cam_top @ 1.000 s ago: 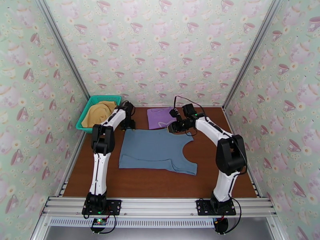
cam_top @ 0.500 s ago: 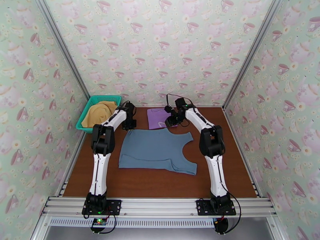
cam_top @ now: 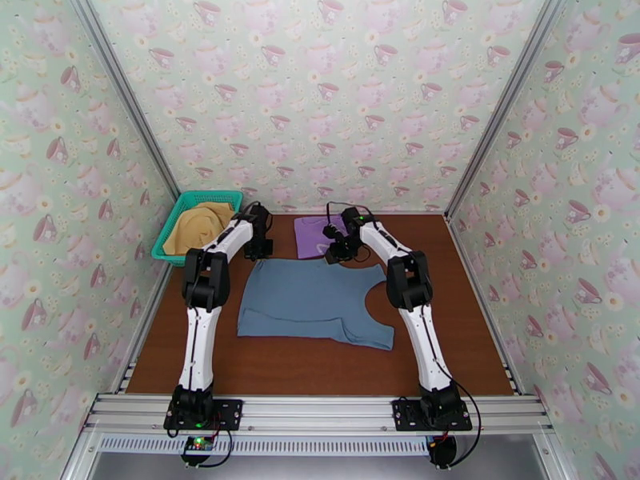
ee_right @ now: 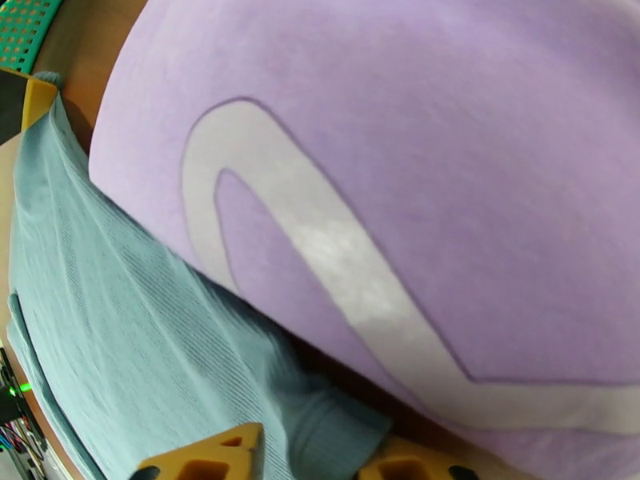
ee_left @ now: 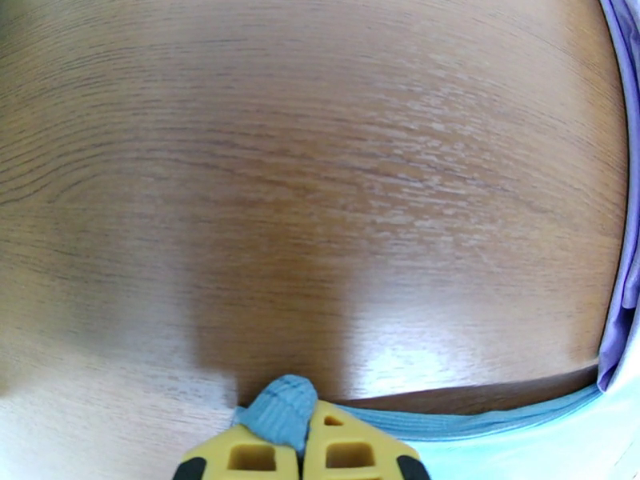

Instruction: Fold and stack the mixed laundry pile

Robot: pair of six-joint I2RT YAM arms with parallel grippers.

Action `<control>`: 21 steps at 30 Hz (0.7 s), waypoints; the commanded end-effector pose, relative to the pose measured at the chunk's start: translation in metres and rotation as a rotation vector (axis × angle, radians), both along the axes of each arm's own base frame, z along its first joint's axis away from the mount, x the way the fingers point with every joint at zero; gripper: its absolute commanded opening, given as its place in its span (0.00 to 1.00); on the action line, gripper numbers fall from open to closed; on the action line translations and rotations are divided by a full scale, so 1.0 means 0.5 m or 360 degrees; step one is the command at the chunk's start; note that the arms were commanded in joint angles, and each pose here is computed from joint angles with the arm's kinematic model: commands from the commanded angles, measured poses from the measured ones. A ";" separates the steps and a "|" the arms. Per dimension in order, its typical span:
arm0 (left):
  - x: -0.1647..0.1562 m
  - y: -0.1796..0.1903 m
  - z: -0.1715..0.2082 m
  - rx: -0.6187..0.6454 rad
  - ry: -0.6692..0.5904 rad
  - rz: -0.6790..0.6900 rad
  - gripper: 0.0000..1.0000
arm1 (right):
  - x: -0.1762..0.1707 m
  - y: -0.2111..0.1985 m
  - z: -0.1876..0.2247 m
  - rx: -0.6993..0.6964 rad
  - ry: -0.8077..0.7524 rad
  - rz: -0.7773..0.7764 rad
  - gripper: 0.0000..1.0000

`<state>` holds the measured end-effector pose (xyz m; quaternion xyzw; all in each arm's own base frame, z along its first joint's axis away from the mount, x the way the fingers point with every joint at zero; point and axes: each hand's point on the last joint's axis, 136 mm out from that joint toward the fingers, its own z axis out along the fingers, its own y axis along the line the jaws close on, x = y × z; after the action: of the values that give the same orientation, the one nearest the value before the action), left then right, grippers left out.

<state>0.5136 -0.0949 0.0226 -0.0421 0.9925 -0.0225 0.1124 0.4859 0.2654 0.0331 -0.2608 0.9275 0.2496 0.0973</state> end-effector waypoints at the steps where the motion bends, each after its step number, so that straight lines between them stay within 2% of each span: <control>1: -0.015 0.005 0.001 0.0011 0.0018 -0.0027 0.00 | 0.040 0.023 0.033 0.0093 -0.0108 -0.0053 0.26; 3: -0.014 0.005 0.009 0.0007 -0.0002 -0.0033 0.00 | 0.049 0.028 0.042 0.0116 -0.0134 -0.0070 0.22; 6: -0.014 0.006 0.020 0.0005 -0.0026 -0.0039 0.00 | 0.055 0.031 0.048 0.0132 -0.0146 -0.0082 0.06; 8: -0.015 0.006 0.027 0.0003 -0.0041 -0.0042 0.00 | 0.052 0.030 0.051 0.0130 -0.0141 -0.0085 0.00; 21: -0.068 0.036 0.130 -0.0005 -0.0367 0.0088 0.00 | -0.012 0.016 0.115 0.0248 -0.0320 -0.0056 0.00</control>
<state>0.4712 -0.0836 0.0611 -0.0464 0.9843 -0.0263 0.1681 0.4742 0.2639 0.0566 -0.2456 0.9177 0.2700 0.1572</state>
